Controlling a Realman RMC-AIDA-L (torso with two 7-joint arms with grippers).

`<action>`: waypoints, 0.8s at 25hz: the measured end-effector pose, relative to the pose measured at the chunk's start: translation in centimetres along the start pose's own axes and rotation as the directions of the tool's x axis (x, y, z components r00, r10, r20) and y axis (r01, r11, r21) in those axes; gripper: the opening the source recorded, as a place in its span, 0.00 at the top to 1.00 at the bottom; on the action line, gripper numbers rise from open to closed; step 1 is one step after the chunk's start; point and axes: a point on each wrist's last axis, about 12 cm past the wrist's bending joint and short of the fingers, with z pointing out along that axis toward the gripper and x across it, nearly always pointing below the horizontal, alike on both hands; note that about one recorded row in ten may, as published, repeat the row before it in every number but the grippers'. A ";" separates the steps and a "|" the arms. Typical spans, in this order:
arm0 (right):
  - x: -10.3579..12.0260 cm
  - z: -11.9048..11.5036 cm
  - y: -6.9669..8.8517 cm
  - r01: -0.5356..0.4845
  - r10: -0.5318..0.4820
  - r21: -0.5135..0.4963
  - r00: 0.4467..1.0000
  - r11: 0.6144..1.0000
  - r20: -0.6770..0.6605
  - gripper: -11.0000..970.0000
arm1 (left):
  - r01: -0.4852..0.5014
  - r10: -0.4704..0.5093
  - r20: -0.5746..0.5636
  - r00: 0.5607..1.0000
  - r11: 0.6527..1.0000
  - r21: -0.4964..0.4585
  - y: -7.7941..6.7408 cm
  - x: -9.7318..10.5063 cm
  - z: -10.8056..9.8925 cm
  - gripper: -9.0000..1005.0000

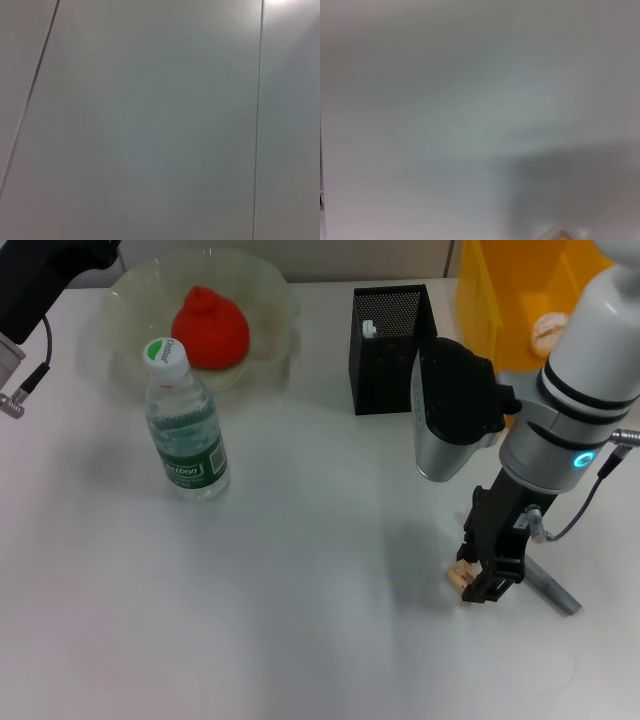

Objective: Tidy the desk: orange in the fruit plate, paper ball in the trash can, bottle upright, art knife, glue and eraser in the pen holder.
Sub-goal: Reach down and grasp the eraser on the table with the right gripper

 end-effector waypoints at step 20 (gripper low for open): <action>-0.1 -0.3 -0.4 -0.012 0.012 0.021 1.000 1.000 0.017 0.79 | -0.005 0.005 0.004 1.000 1.000 -0.005 0.2 -0.1 0.0 0.48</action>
